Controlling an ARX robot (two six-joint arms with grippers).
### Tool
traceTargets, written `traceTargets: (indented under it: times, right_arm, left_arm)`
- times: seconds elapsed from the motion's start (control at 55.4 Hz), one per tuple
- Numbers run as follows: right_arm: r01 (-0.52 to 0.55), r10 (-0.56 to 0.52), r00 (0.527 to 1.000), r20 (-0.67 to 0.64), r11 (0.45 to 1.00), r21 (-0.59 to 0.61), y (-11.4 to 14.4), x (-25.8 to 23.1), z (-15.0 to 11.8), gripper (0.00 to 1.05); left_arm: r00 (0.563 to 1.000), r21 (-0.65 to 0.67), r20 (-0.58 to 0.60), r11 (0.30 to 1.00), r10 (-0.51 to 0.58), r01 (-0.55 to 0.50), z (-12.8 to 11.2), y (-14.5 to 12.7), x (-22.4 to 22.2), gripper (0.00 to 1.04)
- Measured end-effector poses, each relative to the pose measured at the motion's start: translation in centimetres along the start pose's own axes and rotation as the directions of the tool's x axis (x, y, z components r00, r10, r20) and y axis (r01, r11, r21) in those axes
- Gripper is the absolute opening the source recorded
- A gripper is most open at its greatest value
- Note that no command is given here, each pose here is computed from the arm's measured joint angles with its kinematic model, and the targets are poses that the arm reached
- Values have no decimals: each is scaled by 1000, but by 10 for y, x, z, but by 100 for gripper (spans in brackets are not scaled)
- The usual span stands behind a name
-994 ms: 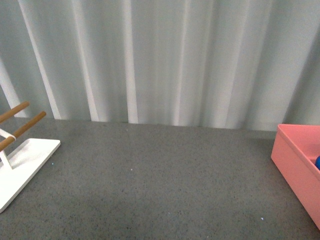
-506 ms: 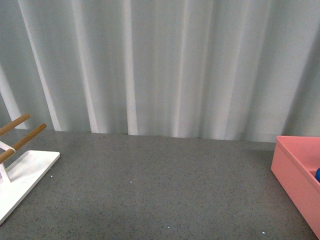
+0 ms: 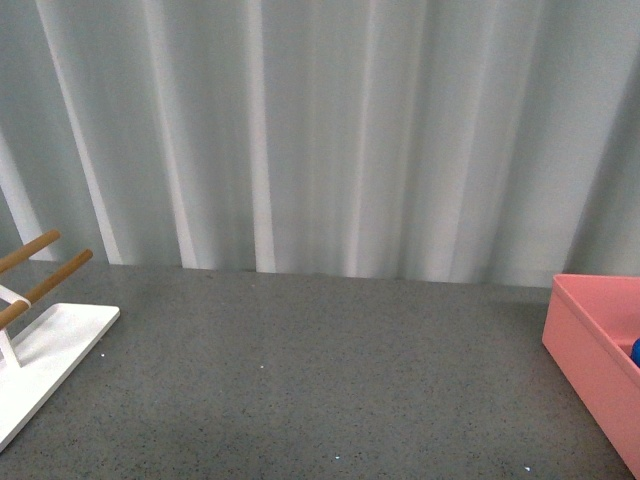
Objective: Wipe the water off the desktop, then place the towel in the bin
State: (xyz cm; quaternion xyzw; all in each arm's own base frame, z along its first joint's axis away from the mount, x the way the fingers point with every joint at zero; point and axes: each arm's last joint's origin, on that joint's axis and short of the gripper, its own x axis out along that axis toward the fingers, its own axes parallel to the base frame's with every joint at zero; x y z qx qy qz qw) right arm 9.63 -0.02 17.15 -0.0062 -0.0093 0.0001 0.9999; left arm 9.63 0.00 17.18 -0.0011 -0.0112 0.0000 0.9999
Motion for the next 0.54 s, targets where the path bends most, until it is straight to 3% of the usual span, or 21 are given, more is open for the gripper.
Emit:
traceTargets:
  times: [0.199,0.542]
  right_arm:
    - [0,0,1000,0,1000,1,0,0,0,100]
    - [0,0,1000,0,1000,2,0,0,0,98]
  left_arm:
    - [1000,0,0,1000,0,0,0,0,0,98]
    - [1000,0,0,1000,0,0,0,0,0,98]
